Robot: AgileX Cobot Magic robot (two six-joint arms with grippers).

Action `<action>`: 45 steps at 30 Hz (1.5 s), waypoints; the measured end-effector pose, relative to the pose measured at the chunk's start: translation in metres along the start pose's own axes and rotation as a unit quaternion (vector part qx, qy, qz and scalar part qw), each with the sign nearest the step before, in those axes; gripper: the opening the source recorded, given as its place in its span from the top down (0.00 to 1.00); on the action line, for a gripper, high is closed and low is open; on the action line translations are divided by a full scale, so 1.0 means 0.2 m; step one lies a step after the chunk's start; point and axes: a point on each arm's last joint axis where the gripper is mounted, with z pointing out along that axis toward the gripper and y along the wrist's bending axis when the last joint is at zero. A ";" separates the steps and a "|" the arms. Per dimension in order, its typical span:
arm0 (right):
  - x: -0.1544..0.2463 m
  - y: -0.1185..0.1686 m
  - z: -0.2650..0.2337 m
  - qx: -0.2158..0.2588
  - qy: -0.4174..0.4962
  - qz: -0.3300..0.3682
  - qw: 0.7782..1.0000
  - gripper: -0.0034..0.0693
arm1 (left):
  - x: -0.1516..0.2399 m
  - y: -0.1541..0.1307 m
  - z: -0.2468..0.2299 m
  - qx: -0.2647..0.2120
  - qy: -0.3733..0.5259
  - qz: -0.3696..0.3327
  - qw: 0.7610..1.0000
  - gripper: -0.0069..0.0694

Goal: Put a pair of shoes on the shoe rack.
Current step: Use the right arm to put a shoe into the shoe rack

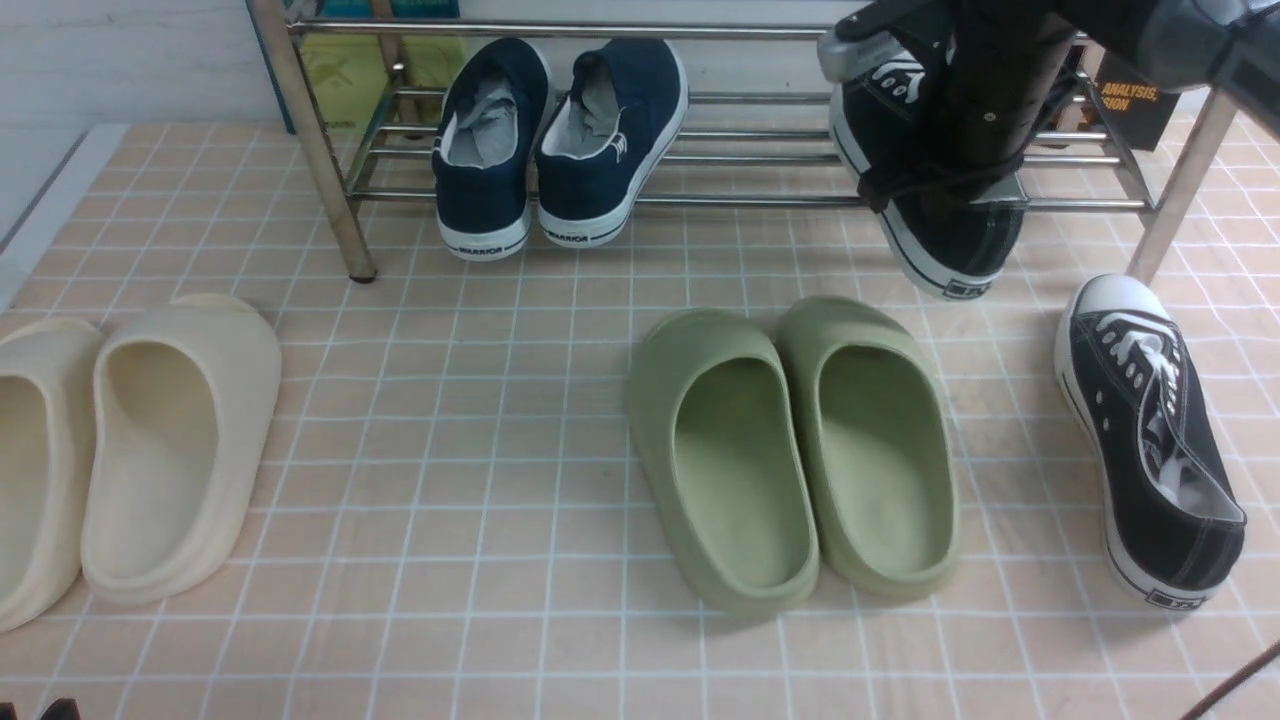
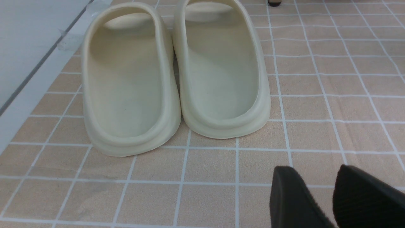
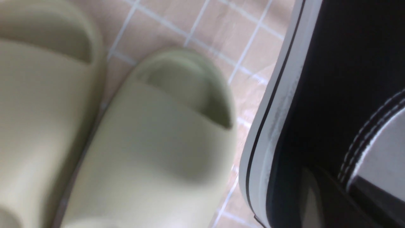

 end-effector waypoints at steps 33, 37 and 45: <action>-0.09 -0.12 0.06 0.034 -0.084 0.023 0.996 0.54 | 0.00 0.00 0.00 0.000 0.000 0.000 1.000 0.60; -0.05 -0.12 -0.14 0.032 -0.074 0.031 0.996 0.35 | 0.00 0.00 0.00 0.000 0.000 0.000 1.000 0.60; 0.04 -0.16 -0.52 0.028 -0.106 0.024 0.994 0.66 | 0.00 0.00 0.00 0.000 0.000 0.000 1.000 0.60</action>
